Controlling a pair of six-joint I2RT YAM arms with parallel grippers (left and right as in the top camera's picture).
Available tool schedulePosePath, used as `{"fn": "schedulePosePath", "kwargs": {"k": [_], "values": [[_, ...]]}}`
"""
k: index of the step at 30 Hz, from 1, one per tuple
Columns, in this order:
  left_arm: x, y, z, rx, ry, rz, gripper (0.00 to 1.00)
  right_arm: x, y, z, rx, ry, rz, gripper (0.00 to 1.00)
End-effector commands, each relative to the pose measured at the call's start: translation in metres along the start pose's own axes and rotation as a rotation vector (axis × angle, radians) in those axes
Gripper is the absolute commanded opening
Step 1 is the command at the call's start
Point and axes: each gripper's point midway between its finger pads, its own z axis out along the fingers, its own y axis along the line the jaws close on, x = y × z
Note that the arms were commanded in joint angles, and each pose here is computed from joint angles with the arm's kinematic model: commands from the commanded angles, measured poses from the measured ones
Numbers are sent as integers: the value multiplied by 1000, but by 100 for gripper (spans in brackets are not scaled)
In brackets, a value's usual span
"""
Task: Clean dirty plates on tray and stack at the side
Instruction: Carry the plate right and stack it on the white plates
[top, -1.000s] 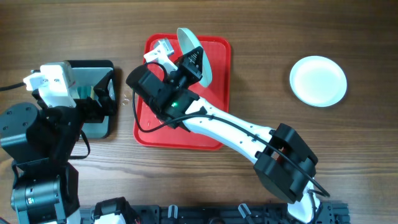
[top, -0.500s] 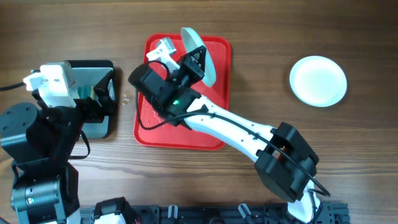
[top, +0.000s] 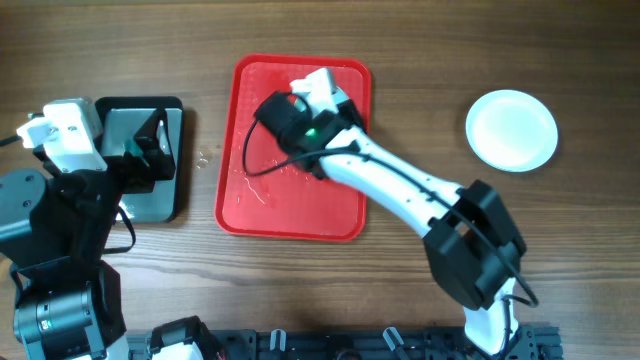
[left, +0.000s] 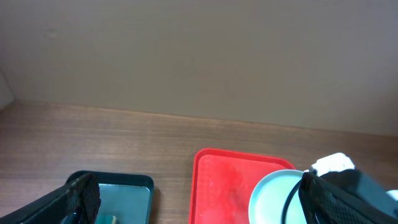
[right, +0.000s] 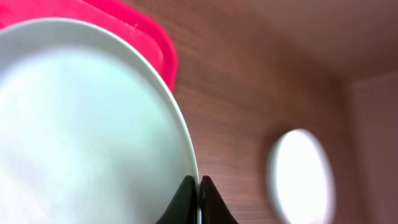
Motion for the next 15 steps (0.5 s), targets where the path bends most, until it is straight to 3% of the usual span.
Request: {"fn": "schedulePosePath", "kwargs": {"k": [1,8,15], "values": [[-3,-1,-1,8,-8,-10,100,-23,-17,-20,-204,8,257,4],[7,2,4,5,35,-25,100,-38,-95,-21,-353,38,475,4],[22,5,10,0,98,-46,100,-5,-210,-5,-244,108,636,4]]}}
